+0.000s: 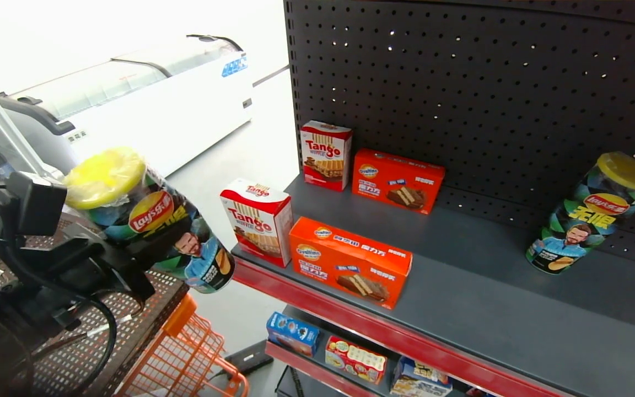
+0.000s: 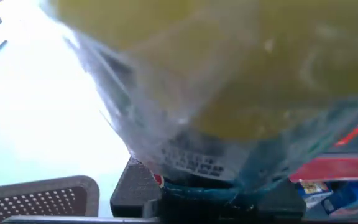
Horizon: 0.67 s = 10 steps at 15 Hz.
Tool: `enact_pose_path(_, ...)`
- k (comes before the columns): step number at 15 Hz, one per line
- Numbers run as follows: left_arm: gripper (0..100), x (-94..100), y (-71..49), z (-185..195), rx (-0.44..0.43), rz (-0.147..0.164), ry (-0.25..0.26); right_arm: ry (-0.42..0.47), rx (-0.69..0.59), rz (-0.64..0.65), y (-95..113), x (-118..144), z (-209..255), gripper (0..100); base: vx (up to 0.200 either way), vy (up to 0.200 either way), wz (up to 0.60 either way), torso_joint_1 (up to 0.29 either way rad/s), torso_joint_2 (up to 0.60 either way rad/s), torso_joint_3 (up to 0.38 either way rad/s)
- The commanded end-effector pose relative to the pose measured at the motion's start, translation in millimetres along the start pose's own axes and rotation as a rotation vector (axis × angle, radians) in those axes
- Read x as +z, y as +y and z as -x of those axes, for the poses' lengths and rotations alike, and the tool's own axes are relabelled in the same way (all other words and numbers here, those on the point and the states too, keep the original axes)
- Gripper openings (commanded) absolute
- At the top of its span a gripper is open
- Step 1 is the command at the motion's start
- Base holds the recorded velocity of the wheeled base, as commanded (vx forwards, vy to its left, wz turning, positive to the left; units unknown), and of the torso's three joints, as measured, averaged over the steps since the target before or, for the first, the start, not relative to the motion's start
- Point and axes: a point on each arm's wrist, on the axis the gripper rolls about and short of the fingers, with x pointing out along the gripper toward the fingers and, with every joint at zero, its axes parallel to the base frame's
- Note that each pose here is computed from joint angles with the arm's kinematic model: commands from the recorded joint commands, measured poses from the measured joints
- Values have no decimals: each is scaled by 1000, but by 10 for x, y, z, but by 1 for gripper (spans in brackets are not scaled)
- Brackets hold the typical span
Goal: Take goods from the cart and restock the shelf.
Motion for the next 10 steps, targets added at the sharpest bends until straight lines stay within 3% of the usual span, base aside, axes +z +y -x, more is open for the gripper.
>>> enact_pose_path(1, 0, 9, -50, 138, -17, -3, -7, 0, 0, 0, 0, 0, 0, 100, 0, 0, 0, 0, 0, 0)
enact_pose_path(4, 0, 1, -79, 174, -29, 4, 6, 0, 0, 0, 0, 0, 0, 100, 0, 0, 0, 0, 0, 0)
enact_pose_path(8, 0, 47, -279, 303, -117, 30, 69, 0, 2, 0, 0, 0, 0, 100, 0, 0, 0, 0, 0, 0)
enact_pose_path(10, 0, 44, -315, 333, -134, 38, 92, 0, 2, 0, 0, 0, 0, 100, 0, 0, 0, 0, 0, 0)
